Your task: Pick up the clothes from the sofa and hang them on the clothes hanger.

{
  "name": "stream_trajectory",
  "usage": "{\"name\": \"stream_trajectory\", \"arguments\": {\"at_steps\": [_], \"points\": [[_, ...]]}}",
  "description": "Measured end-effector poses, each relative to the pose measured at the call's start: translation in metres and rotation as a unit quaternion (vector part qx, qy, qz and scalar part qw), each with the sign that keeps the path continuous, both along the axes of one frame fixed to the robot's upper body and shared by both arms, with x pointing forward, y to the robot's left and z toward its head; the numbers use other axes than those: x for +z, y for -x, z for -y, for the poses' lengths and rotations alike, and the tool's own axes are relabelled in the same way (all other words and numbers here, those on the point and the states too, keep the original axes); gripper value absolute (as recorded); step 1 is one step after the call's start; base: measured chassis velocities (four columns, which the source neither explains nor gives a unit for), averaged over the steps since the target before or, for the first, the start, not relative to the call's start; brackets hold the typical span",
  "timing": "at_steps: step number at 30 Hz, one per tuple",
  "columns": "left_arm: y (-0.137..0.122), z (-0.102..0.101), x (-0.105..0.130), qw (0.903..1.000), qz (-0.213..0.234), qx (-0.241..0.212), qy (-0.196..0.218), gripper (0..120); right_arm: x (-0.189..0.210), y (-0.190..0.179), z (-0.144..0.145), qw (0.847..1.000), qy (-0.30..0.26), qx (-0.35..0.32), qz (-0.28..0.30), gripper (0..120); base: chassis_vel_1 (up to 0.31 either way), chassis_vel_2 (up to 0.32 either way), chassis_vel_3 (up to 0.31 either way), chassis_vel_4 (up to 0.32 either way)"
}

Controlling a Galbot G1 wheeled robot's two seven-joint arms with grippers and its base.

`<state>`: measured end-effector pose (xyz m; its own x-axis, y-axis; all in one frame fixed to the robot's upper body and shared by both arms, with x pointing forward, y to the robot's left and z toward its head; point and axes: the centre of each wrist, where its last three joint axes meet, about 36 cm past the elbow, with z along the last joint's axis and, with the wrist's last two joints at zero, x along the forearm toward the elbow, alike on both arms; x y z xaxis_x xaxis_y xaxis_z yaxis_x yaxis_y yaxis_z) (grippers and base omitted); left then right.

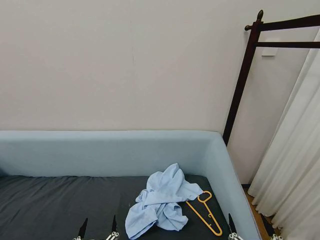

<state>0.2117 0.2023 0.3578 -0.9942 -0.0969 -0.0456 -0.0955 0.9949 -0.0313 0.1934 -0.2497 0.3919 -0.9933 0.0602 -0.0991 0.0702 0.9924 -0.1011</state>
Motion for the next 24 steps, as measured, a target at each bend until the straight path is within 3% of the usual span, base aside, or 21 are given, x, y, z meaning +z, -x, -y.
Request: {"name": "stream_trajectory", "arguments": {"at_steps": [14,20,24], "points": [[0.002,-0.001,-0.001,1.0,-0.001,0.002,-0.004,100,-0.001,0.001,-0.002,1.0,-0.012,0.002,-0.015,100,0.0,0.0,0.0,0.0],[0.017,-0.009,-0.019,0.9996,-0.024,0.009,-0.012,100,0.004,-0.013,-0.002,0.994,-0.052,0.013,-0.094,100,0.0,0.0,0.0,0.0],[0.024,-0.012,-0.028,0.9993,-0.032,0.013,-0.011,100,0.006,-0.029,0.005,0.989,-0.049,0.029,-0.134,100,0.0,0.0,0.0,0.0]]}}
